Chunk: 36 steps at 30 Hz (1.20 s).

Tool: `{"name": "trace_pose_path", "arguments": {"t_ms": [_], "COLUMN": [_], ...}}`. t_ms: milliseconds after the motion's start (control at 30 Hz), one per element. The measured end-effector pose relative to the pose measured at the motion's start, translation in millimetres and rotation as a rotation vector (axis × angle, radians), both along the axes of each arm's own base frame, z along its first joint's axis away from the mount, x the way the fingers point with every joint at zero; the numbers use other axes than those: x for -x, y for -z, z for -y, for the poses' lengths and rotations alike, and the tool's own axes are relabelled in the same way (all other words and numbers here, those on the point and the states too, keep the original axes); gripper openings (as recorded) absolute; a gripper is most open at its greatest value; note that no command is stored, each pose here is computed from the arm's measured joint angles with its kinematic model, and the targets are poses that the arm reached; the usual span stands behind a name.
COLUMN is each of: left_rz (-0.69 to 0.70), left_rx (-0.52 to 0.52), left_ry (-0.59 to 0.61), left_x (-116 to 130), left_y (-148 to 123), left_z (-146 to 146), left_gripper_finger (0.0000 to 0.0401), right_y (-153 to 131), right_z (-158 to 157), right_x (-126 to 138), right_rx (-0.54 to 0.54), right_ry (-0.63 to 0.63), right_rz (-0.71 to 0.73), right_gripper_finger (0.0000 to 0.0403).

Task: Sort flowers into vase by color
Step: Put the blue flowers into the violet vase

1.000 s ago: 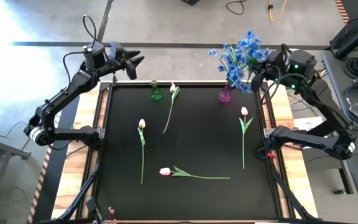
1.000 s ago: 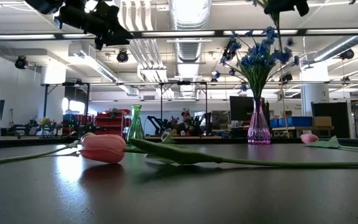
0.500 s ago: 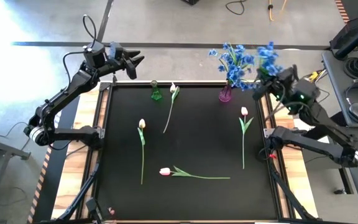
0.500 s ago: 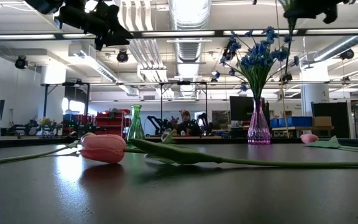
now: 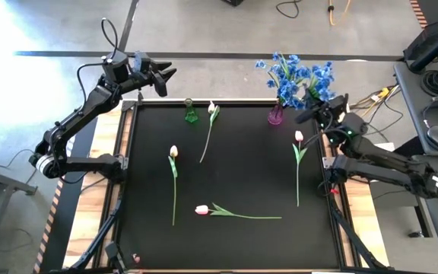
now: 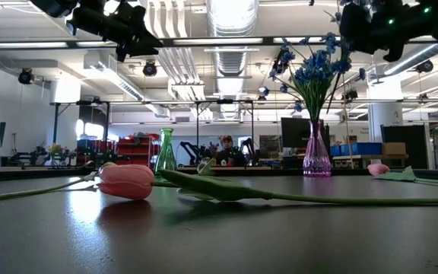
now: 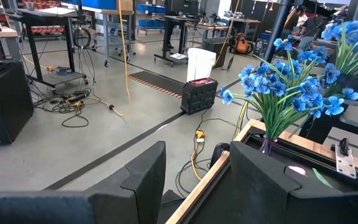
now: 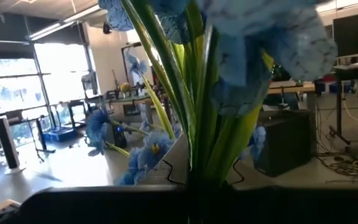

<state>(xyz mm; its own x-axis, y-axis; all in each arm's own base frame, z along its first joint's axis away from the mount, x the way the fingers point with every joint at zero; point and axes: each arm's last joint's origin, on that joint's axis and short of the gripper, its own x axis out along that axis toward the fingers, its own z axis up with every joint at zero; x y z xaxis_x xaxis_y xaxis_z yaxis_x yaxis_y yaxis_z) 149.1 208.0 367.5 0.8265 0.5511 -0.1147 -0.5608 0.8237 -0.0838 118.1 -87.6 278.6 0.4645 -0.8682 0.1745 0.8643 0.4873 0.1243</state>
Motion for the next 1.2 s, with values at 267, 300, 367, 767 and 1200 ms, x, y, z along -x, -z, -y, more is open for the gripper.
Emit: {"name": "trace_pose_path", "arguments": {"t_ms": [267, 300, 367, 767, 1200], "left_rz": [0.0, 0.0, 0.0, -0.001, -0.016], "left_rx": [0.0, 0.0, 0.0, 0.0, -0.015], "left_ry": [0.0, 0.0, 0.0, 0.0, 0.003], "left_x": [0.0, 0.0, 0.0, 0.0, 0.0], "left_y": [0.0, 0.0, 0.0, 0.1, 0.5], "left_z": [0.0, 0.0, 0.0, 0.0, 0.1], "left_gripper_finger": [0.0164, 0.0164, 0.0164, 0.0164, 0.0164], "right_y": [12.5, 14.6, 17.5, 17.8, 25.4], "right_z": [5.0, 5.8, 7.5, 10.8, 17.4], "right_x": [-8.2, -9.4, -11.9, -17.4, -28.5], "right_rx": [0.06, 0.062, 0.063, 0.153, 0.15], "right_ry": [0.011, 0.013, 0.022, 0.055, 0.054], "right_rz": [0.039, 0.035, 0.028, -0.046, -0.046], "right_gripper_finger": [0.0012, 0.0012, 0.0012, 0.0012, 0.0012]}}
